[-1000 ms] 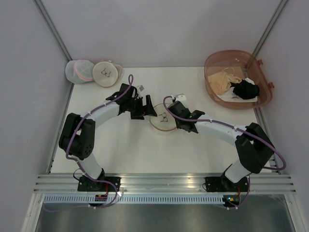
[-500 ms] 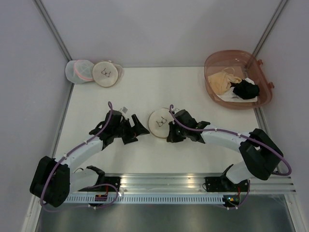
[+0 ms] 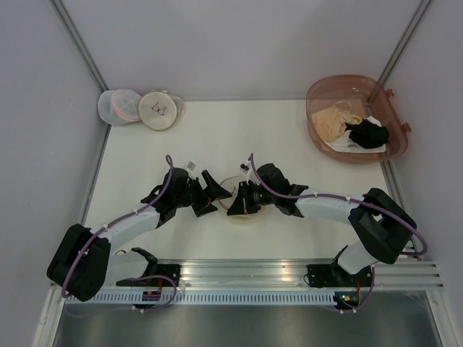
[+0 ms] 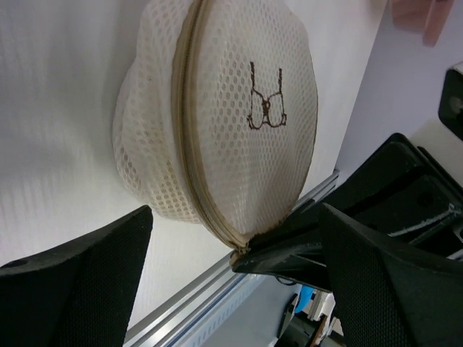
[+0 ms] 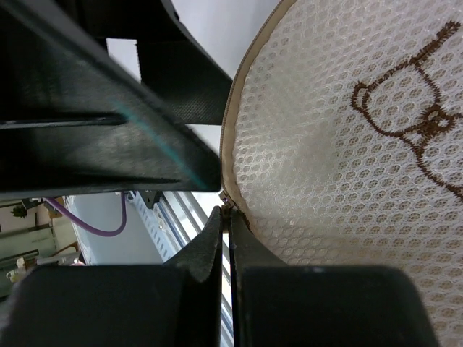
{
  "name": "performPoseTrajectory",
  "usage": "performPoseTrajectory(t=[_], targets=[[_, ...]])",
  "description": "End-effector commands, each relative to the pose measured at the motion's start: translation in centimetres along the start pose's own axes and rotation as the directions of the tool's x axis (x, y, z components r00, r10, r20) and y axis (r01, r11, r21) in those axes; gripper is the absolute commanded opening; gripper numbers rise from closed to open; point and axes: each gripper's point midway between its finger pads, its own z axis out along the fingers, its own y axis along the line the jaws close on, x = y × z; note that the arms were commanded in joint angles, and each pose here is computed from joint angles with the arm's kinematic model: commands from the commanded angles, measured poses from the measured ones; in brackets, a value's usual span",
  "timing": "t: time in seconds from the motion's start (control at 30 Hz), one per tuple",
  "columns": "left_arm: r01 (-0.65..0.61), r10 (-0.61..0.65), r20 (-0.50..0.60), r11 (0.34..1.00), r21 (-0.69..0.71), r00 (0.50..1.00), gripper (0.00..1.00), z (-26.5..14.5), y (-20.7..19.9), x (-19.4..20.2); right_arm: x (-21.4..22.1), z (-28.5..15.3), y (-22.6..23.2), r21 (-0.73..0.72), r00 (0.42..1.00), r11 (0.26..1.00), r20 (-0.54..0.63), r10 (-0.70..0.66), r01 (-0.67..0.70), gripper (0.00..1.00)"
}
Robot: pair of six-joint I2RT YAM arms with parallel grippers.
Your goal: Unzip the laundry bag and remove the bra
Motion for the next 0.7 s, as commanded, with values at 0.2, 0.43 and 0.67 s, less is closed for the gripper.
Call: performPoseTrajectory(t=[0.2, 0.43, 0.67], targets=[[0.009, -0.01, 0.035, 0.999, 0.04, 0.999, 0.32, 4.2, -1.2, -2.7, -1.5, -0.8, 2.3, -0.057, 0.996, 0.995, 0.048, -0.077, 0.08, 0.0], [-0.032, 0.028, 0.074, 0.999, 0.042, 0.997, 0.02, 4.0, -2.1, -3.8, -1.4, -1.9, 1.4, 0.03, 0.989, 0.989, 0.016, -0.148, 0.148, 0.0], [-0.129, 0.132, 0.125, 0.991, -0.028, 0.983, 0.02, 3.0, -2.5, -6.4, -0.3, -3.0, -1.6, 0.187, 0.974, 0.958, -0.098, -0.202, 0.218, 0.01]])
